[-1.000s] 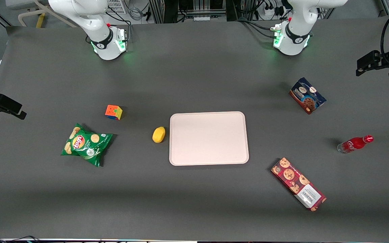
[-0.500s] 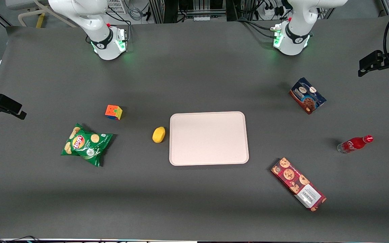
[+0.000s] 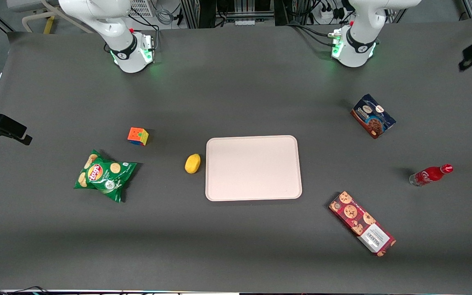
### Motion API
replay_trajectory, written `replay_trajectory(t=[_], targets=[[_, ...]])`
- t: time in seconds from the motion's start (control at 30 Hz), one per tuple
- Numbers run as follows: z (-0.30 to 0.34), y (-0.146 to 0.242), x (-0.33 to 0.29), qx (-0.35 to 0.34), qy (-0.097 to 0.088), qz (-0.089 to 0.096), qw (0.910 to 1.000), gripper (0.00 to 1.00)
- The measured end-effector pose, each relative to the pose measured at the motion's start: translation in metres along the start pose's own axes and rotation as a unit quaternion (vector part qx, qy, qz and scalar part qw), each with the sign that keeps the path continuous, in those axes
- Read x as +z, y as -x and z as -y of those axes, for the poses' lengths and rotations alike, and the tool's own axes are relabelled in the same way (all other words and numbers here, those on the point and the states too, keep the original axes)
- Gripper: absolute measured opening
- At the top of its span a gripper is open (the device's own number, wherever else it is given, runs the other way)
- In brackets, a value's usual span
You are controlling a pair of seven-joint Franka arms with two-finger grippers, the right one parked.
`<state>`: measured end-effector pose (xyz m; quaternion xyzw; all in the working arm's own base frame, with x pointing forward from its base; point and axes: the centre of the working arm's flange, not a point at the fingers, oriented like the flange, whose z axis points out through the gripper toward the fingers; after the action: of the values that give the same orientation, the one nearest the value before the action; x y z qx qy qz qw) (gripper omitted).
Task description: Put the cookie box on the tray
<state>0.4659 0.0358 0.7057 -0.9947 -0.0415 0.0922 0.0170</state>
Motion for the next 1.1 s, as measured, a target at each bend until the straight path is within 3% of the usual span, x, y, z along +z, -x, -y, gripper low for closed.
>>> replay_trajectory(t=[0.13,0.23,0.33,0.67,0.83,1.1], targets=[[0.0,0.01,0.006,-0.063,-0.005,0.044,0.997,1.0],[-0.001,0.0,0.026,-0.087,-0.01,0.066,0.9939,1.0],[-0.002,-0.017,0.06,-0.097,-0.012,0.074,0.9924,1.0],[-0.003,-0.043,0.232,-0.105,-0.003,0.045,0.9934,1.0],[-0.01,-0.036,0.324,-0.116,0.004,0.019,0.9931,1.0],[-0.017,-0.015,0.412,-0.118,0.009,0.002,0.993,1.0]])
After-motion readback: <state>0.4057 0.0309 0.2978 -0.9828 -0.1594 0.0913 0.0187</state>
